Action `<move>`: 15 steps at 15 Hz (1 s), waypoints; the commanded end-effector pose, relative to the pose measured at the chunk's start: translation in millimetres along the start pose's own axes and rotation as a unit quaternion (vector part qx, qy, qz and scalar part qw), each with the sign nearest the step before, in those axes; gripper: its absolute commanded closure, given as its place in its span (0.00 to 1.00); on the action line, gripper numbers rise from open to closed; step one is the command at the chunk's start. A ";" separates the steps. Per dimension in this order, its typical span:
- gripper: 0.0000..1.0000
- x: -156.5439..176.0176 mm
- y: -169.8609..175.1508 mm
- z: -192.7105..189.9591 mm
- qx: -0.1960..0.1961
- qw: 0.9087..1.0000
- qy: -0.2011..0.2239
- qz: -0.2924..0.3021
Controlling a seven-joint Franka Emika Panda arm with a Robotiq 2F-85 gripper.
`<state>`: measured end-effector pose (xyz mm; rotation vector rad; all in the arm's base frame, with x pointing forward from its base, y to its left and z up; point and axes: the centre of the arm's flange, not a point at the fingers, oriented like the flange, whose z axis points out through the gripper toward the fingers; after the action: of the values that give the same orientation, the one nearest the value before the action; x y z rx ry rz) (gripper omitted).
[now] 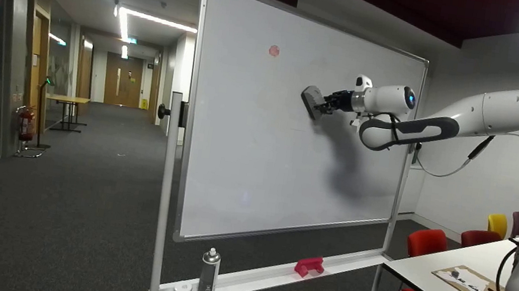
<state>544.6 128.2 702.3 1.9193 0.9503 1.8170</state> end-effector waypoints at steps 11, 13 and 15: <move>0.68 -62.8 -35.4 23.2 0.049 0.997 -0.039 -0.040; 0.68 -47.9 -28.0 18.0 0.038 0.998 -0.025 -0.039; 0.68 -27.9 -17.9 10.7 0.027 0.999 -0.009 -0.039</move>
<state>543.8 131.4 633.4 1.9841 1.0636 1.6849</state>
